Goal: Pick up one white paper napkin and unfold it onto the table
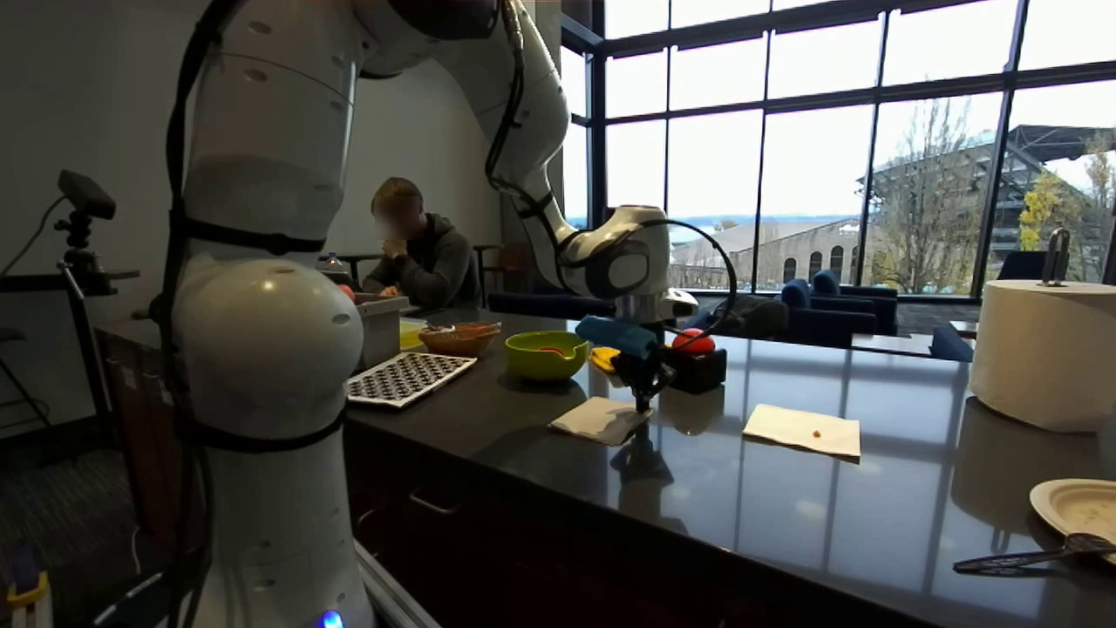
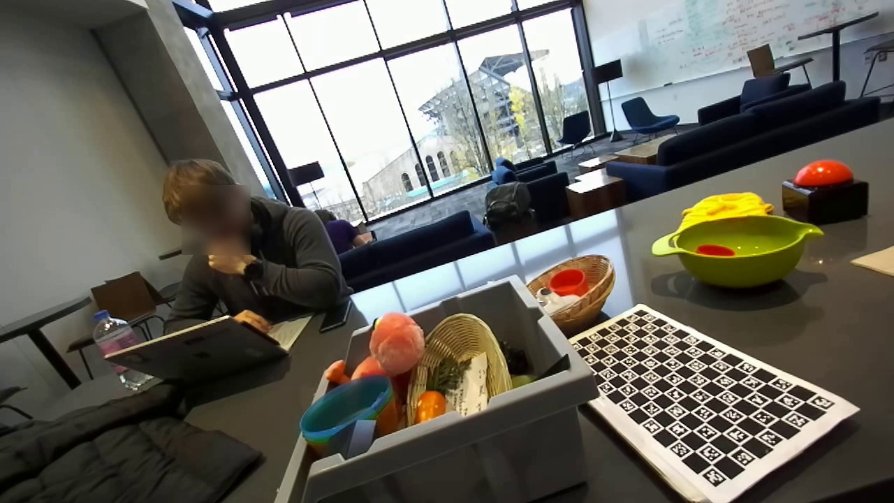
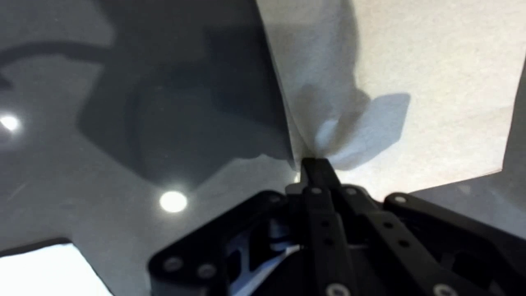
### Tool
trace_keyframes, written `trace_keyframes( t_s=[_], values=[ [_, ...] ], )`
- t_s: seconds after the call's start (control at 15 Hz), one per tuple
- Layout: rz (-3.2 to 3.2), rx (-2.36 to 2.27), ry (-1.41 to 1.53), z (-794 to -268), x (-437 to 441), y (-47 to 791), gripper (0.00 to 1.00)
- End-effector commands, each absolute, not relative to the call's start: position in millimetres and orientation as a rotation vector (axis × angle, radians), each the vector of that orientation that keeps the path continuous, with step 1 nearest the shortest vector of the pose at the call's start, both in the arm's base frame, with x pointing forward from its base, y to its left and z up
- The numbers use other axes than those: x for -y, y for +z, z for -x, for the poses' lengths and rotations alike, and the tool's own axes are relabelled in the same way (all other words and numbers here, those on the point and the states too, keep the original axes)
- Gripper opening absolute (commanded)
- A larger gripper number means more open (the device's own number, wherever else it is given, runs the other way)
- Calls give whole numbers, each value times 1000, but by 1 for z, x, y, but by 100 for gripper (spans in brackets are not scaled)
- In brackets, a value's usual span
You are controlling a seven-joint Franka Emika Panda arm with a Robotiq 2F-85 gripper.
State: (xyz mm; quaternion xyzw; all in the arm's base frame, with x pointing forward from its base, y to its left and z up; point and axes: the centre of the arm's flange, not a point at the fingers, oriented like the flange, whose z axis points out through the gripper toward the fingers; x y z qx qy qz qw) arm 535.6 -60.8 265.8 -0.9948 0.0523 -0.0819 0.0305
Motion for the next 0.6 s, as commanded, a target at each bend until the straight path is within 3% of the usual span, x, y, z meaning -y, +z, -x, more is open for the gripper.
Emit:
trace_keyframes(
  t_s=[0.0,0.53],
  values=[
    [3084,-227,-272,-528,67,299,0],
    [3108,-297,-161,-514,56,338,0]
  ],
)
